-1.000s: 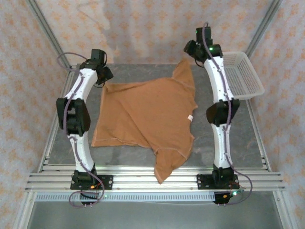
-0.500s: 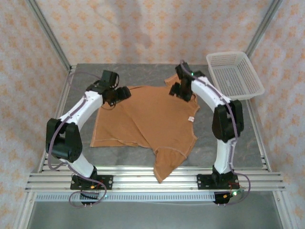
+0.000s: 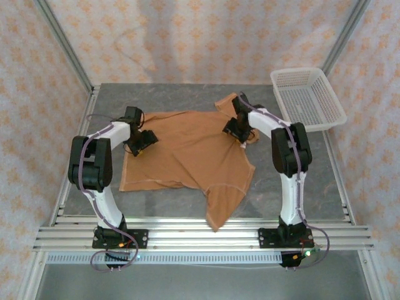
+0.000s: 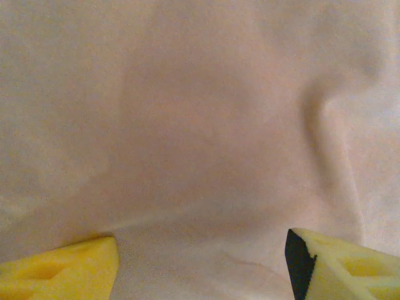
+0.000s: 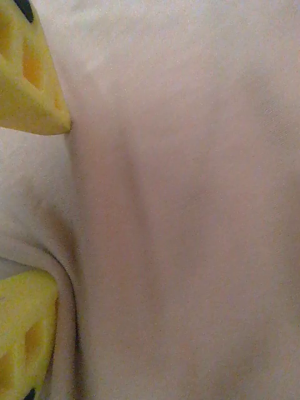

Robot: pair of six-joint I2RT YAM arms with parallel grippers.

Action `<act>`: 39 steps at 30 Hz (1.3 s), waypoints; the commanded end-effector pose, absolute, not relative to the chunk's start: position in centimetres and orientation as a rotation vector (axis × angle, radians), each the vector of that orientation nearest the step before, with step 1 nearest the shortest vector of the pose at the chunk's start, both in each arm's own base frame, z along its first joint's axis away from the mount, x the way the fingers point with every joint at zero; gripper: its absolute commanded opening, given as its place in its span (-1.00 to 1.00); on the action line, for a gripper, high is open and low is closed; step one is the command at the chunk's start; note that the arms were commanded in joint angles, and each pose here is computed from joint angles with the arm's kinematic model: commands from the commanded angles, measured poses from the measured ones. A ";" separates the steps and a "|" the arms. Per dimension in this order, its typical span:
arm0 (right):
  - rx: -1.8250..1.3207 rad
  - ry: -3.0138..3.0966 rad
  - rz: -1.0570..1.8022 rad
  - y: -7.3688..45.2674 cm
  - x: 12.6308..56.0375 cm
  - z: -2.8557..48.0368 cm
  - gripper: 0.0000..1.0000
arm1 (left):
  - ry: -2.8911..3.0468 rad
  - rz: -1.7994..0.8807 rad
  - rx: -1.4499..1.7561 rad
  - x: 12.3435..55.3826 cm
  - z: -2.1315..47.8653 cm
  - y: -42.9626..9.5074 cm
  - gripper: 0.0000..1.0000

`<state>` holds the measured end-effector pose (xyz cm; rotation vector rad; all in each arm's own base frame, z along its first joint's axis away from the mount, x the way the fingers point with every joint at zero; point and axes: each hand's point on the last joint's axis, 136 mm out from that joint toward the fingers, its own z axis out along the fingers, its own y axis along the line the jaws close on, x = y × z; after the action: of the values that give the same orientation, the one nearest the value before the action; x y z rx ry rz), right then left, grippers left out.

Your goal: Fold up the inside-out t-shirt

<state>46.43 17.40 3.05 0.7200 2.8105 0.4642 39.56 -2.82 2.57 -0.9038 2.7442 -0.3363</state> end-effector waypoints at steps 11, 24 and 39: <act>0.786 2.530 0.898 24.4 63.0 2.6 0.24 | 2.862 -0.519 -0.782 25.4 -1.7 -16.2 0.44; 0.497 2.647 0.479 17.7 54.4 14.3 0.33 | 2.703 -0.577 -0.293 32.8 12.7 -22.2 0.36; 0.705 2.778 0.315 11.4 47.6 4.3 0.34 | 2.855 -0.475 -0.378 46.5 4.0 -19.2 0.29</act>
<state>46.21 12.78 6.08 0.6653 2.8061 0.3585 48.28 -20.36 4.73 -0.4022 2.7744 -0.5125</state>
